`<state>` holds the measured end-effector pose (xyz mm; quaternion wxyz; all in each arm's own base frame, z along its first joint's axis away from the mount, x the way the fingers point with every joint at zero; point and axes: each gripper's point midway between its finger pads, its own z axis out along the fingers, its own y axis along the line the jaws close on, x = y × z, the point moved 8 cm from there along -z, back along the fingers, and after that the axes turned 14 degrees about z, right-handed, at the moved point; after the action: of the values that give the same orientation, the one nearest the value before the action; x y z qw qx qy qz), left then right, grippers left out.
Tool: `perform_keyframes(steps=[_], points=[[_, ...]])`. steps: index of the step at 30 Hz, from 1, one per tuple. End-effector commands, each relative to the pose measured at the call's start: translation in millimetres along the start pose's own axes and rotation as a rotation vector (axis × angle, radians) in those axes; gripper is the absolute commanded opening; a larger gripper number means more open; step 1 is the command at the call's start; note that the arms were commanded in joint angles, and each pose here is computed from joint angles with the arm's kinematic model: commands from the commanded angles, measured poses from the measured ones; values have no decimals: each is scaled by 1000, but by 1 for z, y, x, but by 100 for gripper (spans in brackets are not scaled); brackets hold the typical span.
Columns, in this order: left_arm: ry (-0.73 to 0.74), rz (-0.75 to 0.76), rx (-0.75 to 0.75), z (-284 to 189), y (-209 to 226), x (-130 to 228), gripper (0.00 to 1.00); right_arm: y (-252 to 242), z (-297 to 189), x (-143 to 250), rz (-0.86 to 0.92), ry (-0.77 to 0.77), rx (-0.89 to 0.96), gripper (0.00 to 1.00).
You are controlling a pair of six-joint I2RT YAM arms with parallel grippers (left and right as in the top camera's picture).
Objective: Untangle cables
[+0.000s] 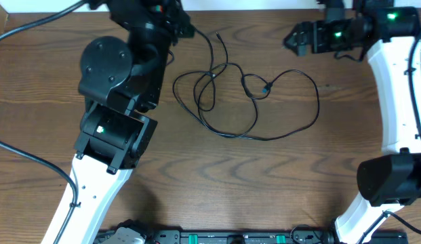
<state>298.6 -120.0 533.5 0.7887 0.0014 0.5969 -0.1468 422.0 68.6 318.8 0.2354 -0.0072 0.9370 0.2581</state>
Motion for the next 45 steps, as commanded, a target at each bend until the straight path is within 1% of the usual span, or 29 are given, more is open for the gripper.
perform_keyframes(steps=[1,3,5,7,11,18,20,23,24,25,26,27,28,29,30,31,33,35,38,39,40,43,45], points=[[-114,-16,-96,-4,8,-22,7,33,20,13,-160,70,-185,99],[-161,-32,-91,-6,8,-31,7,54,29,22,-263,91,-297,99],[-165,-33,-91,-7,8,-32,7,66,38,27,-304,102,-339,99],[-152,-29,-92,-8,9,-31,8,77,52,34,-335,114,-367,99],[-104,-13,-97,-8,9,-24,8,99,84,58,-447,155,-507,99],[-71,-3,-100,-8,10,-19,8,106,130,88,-495,199,-604,99],[-63,0,-101,-8,10,-17,8,109,143,95,-511,207,-617,96],[-44,6,-102,-8,10,-14,8,114,167,107,-524,215,-616,86],[-34,9,-103,-8,10,-13,8,113,178,108,-493,218,-576,77],[-31,10,-104,-8,10,-12,7,111,184,109,-481,220,-557,70],[-29,11,-104,-8,10,-12,8,112,186,109,-467,218,-539,61],[-23,13,-105,-8,11,-11,8,111,191,110,-450,223,-517,43],[-20,14,-105,-8,11,-10,8,111,192,110,-443,223,-507,32],[-14,16,-106,-8,11,-9,8,109,193,109,-431,221,-485,18],[-5,19,-106,-8,11,-8,8,106,194,107,-416,215,-456,8],[5,22,-107,-8,11,-6,8,102,193,104,-392,204,-422,1],[40,33,-111,-8,12,0,7,94,184,93,-353,176,-362,1],[84,48,-115,-7,12,8,8,92,166,80,-344,137,-318,1],[205,86,-126,-8,15,30,7,95,118,57,-318,70,-158,1],[237,97,-129,-9,16,36,8,97,107,54,-315,66,-131,1],[285,112,-133,-10,17,44,8,104,83,50,-309,70,-98,1],[362,137,-140,-14,19,56,8,120,46,45,-265,88,-93,1],[387,145,-142,-16,20,60,7,125,29,46,-236,108,-86,1]])
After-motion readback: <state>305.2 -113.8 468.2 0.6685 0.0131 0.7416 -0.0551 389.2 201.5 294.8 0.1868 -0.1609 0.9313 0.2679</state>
